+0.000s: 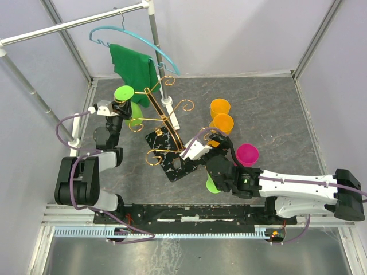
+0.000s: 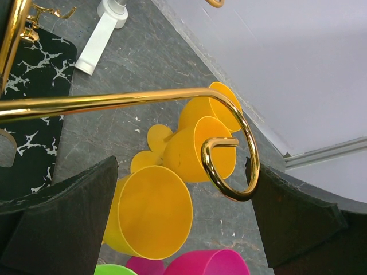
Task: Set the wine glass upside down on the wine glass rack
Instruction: Turn the wine glass upside down at the wine rack.
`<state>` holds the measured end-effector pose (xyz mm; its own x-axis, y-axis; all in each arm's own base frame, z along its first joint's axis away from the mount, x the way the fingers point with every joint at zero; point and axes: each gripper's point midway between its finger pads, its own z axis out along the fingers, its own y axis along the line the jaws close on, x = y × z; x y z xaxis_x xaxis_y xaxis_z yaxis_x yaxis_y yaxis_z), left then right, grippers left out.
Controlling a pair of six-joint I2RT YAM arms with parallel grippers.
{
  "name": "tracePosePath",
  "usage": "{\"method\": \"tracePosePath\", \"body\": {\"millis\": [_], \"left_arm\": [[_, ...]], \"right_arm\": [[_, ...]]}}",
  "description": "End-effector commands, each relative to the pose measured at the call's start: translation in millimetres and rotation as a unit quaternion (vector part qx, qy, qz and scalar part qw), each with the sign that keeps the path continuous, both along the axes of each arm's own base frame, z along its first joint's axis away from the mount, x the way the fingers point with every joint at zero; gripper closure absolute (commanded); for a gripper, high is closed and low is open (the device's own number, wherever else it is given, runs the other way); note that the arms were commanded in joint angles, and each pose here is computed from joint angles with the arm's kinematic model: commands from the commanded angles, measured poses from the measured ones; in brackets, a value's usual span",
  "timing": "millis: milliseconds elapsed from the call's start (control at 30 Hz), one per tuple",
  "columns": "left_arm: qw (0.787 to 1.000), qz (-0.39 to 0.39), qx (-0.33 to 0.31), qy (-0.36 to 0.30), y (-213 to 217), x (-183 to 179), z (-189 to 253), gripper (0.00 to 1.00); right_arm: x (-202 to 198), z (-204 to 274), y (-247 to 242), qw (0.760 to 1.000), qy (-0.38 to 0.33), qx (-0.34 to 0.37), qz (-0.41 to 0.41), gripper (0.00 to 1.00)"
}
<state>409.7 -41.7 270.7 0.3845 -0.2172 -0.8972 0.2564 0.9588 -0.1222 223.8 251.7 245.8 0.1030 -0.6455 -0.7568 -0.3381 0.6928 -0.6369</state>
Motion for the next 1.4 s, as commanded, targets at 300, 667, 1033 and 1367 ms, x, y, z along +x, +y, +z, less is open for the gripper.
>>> {"method": "tracePosePath", "body": {"millis": [300,667,1033,1367], "left_arm": [[0.994,0.082,0.008,-0.073,27,-26,36,0.64],[0.991,0.103,0.018,-0.08,33,-51,44,0.64],[0.996,0.067,0.019,-0.063,21,-52,33,0.55],[0.998,0.032,0.025,-0.052,8,-25,27,0.51]], "right_arm": [[2,21,4,0.999,-0.007,0.035,-0.003,0.0],[1,16,1,0.999,-0.001,0.037,-0.006,0.0],[-1,17,-4,0.999,0.002,0.045,-0.007,0.0],[0,15,-5,0.999,-0.001,0.041,-0.01,0.0]]}}
